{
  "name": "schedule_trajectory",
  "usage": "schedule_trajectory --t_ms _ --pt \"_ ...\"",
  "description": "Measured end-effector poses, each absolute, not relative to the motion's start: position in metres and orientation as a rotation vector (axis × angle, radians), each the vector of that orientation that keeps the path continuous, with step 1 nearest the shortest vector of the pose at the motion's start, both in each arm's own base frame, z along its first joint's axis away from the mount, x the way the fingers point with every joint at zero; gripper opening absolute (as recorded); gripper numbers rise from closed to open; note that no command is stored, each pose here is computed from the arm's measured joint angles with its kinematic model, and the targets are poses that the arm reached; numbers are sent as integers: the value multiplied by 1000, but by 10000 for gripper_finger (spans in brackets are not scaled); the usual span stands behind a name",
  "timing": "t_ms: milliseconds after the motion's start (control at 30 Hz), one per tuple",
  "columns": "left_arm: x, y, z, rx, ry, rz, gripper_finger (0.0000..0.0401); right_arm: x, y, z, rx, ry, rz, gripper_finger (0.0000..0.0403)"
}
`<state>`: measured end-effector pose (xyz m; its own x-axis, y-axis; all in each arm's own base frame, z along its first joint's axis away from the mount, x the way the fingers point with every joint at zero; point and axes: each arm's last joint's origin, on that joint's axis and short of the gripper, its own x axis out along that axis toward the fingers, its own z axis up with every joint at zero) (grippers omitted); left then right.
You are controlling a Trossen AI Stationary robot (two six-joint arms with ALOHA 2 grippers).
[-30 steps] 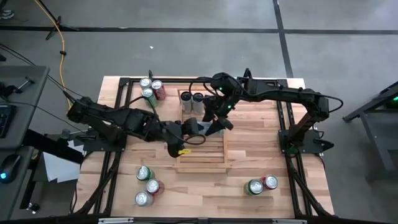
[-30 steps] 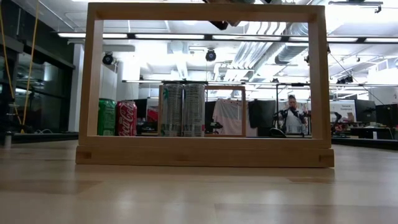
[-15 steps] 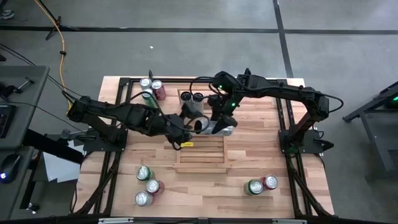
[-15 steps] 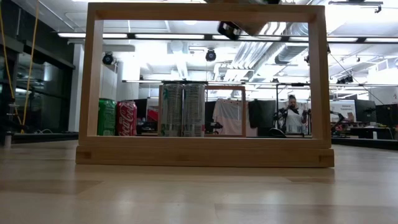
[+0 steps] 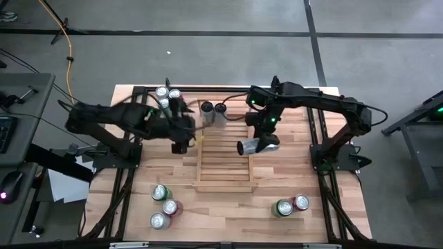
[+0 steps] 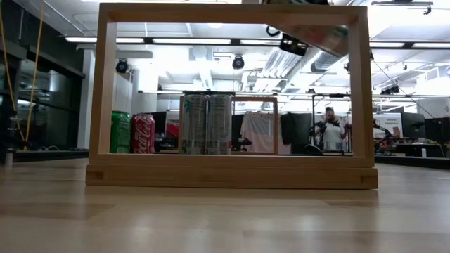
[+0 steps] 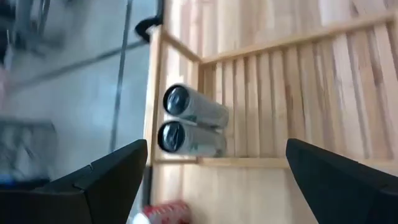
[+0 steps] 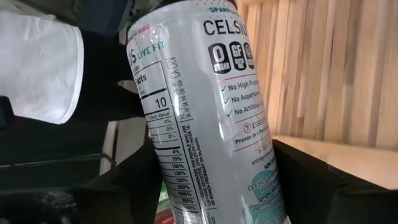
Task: Place canned beverage on shelf
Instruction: Put the white and pink can on the shelf aligned with the other white and pink cans
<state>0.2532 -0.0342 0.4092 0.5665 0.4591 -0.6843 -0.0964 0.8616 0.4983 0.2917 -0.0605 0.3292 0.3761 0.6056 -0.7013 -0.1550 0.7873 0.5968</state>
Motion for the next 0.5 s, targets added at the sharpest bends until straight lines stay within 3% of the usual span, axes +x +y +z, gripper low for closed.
schedule_trajectory --t_ms 267,500 --pt "221 -22 432 223 684 460 376 239 -43 298 620 1079 407 244" --pt "200 -12 409 27 291 476 376 205 -25 284 699 807 263 244"
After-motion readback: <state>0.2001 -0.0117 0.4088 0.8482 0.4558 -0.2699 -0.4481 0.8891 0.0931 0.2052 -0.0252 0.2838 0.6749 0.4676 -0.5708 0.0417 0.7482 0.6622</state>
